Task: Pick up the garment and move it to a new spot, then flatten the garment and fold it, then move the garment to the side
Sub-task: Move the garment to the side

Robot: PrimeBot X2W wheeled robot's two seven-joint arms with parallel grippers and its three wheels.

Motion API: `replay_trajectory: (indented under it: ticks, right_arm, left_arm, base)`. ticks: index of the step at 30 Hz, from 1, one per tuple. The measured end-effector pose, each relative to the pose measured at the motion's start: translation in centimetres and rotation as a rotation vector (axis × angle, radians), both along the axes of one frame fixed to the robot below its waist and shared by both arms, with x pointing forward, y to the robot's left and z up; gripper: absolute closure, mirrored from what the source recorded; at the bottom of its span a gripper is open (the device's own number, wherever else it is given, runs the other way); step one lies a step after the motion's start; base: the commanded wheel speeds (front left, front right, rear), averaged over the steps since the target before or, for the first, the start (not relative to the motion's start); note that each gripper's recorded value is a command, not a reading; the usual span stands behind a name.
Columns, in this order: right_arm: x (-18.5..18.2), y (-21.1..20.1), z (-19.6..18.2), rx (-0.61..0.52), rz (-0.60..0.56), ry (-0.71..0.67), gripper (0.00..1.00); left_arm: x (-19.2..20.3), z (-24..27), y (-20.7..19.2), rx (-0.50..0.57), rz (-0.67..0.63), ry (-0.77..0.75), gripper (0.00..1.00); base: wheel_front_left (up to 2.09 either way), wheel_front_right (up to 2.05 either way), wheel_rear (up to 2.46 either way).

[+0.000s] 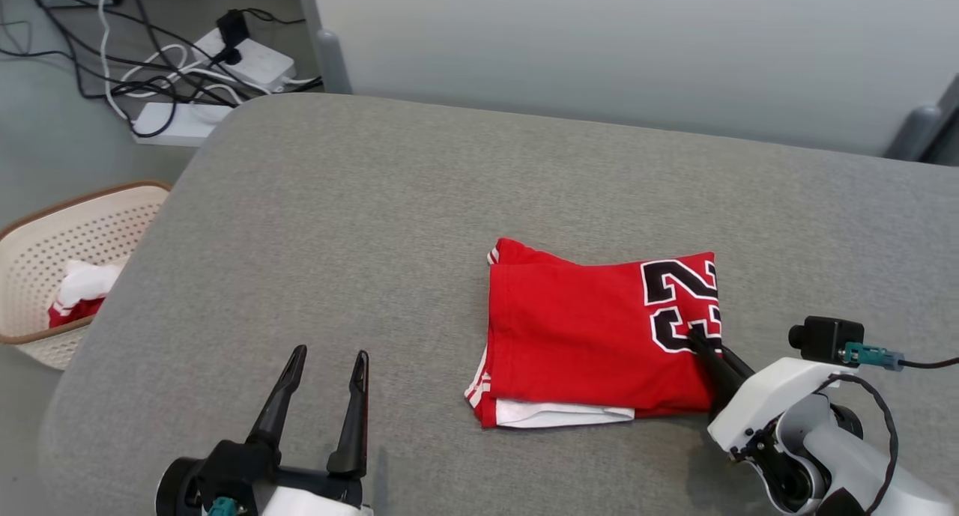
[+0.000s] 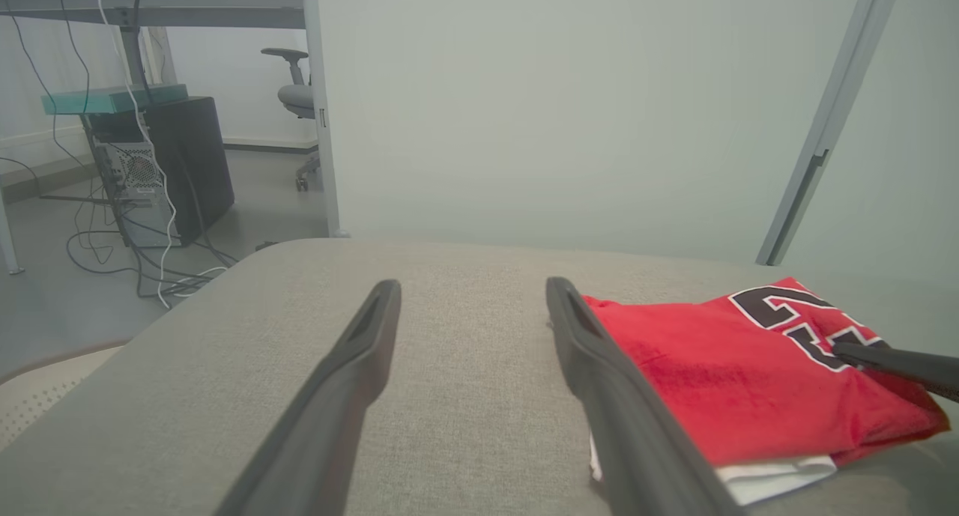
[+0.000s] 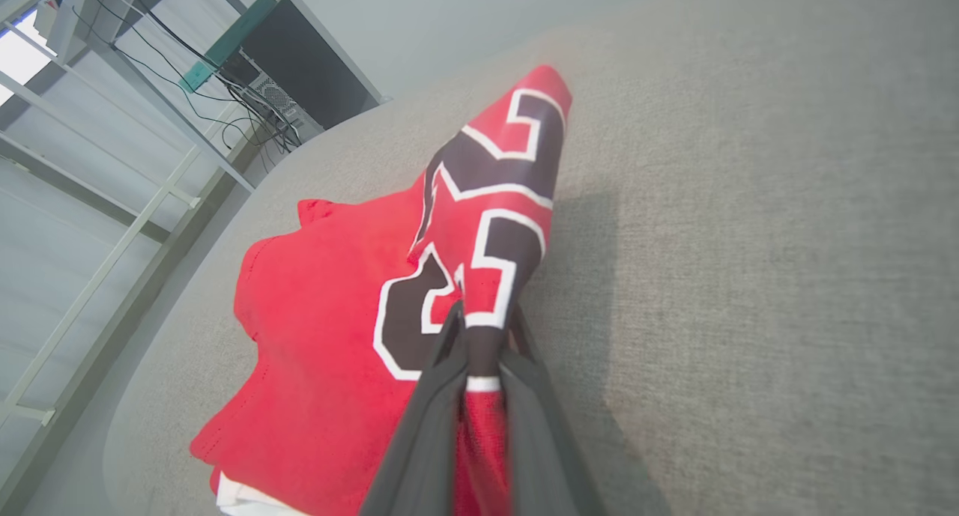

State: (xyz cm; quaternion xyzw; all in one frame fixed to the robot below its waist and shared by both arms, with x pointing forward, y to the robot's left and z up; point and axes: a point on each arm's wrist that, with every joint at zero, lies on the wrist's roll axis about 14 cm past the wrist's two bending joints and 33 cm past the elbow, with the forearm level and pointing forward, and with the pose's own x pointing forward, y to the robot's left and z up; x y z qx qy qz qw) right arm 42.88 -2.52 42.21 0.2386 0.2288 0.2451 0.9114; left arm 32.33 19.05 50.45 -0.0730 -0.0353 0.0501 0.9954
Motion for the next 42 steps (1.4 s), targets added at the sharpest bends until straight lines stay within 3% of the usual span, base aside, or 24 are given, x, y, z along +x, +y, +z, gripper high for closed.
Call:
replay_trajectory:
  ticks: [28, 42]
  right_arm:
    - [-0.5, -12.7, 2.0, -0.053, -0.323, -0.104, 1.00]
    - [-4.0, -18.2, 1.4, -0.080, -0.482, -0.098, 1.00]
  left_arm:
    - [5.7, 0.4, -9.5, -0.003, -0.318, -0.027, 0.00]
    - [7.0, 0.2, -14.2, -0.006, -0.470, -0.032, 0.00]
  base:
    - [0.00, 0.00, 0.00]
    - [0.00, 0.00, 0.00]
